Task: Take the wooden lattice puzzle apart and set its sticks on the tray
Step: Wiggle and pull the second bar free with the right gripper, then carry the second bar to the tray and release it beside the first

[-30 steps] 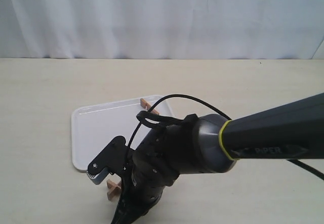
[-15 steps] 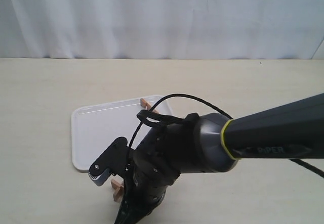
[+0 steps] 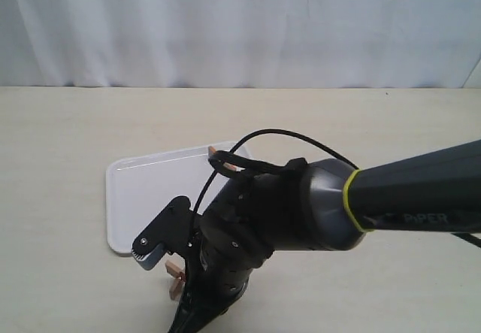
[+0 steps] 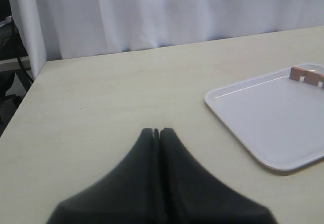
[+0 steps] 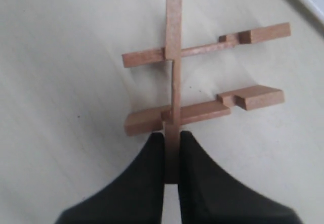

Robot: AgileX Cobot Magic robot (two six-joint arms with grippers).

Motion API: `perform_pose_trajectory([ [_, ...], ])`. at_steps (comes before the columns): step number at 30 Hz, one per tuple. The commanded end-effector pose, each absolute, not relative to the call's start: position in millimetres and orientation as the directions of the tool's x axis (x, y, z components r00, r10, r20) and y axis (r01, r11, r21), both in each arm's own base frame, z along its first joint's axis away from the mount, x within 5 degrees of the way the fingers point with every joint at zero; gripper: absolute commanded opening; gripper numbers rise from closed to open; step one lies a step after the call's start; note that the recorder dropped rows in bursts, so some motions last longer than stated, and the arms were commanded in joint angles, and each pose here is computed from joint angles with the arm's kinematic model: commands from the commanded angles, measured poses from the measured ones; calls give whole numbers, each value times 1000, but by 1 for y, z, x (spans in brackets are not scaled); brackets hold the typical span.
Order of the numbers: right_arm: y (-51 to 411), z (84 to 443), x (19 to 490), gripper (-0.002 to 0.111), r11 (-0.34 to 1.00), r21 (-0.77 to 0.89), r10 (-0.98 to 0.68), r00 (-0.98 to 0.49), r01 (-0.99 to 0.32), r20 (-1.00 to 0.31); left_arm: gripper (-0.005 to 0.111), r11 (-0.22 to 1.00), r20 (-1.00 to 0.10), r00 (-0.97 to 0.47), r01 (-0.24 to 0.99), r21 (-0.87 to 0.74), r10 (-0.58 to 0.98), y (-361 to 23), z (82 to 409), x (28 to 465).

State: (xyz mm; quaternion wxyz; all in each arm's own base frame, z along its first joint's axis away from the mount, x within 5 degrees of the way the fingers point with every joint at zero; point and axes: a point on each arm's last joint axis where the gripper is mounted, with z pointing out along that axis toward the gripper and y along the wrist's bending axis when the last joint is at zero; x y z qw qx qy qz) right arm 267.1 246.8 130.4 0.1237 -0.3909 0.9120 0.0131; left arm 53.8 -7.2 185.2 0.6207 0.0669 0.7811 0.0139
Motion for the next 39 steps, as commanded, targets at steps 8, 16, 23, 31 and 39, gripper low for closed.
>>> perform_pose_trajectory([
  [8,243,175,267,4,683,-94,-706,-621,-724,-341,0,990,-970,-212,87,107,123,-7,185,54],
  [16,243,179,266,4,681,-96,-706,-616,-726,-350,0,990,-970,-212,87,107,123,-7,185,54],
  [23,241,186,276,4,632,-134,-744,-548,-764,-382,0,990,-970,-212,87,107,123,-7,185,54],
  [31,223,215,319,4,716,-150,-655,-582,-682,-481,0,990,-969,-212,87,109,125,-7,185,54],
  [39,211,215,370,4,768,-160,-614,-642,-620,-459,0,990,-969,-212,87,109,125,-7,185,54],
])
